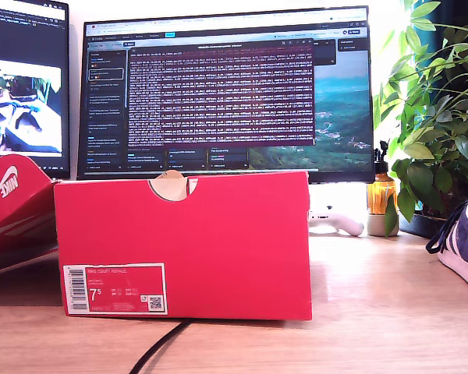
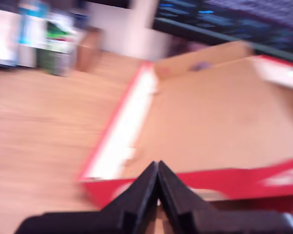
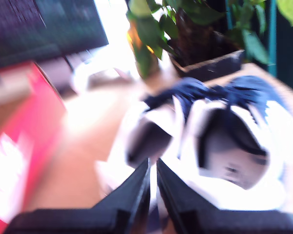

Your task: Pack the blue shoes by picking the first shoe and placing it inside the red shoebox, left side, then picking and rotating the second shoe and placing it in the shoebox

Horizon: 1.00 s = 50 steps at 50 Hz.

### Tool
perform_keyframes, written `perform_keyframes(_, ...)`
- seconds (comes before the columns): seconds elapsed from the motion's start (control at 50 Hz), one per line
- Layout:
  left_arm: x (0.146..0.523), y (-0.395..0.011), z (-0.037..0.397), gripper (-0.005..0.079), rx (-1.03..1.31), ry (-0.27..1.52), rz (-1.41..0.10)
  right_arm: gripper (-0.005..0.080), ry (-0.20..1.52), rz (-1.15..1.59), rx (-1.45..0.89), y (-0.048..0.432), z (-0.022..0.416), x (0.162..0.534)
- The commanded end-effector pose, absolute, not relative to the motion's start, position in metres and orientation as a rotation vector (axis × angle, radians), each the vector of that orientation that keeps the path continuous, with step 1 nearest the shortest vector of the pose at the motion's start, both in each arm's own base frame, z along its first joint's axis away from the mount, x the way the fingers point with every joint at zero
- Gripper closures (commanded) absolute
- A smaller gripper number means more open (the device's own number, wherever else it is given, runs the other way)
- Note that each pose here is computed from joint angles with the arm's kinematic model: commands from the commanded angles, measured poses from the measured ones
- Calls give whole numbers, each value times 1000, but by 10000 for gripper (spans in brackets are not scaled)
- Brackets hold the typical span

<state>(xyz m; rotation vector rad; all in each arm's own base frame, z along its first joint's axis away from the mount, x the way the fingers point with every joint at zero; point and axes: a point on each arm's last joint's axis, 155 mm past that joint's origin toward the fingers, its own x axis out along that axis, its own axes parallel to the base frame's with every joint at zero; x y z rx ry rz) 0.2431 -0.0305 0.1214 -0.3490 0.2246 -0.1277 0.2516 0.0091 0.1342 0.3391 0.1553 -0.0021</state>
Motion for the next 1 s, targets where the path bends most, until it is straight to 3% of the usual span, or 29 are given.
perform_keyframes(0.0, 243, -42, 124, 759, -357, 209, -194, 760, 127, 51, 401, 19, 140, 253)
perform_keyframes(0.2, 229, -77, 171, 761, -315, 129, -404, 763, 65, 148, 422, 34, 173, 251)
perform_keyframes(0.44, 212, -94, 207, 761, -194, 185, -487, 763, 159, 133, 358, 34, 190, 253)
perform_keyframes(0.66, 199, -109, 181, 761, 58, 455, -598, 763, 305, 116, 287, 36, 199, 271)
perform_keyframes(0.98, 190, -119, 123, 761, 461, 693, -800, 763, 561, 92, 260, 40, 204, 306)
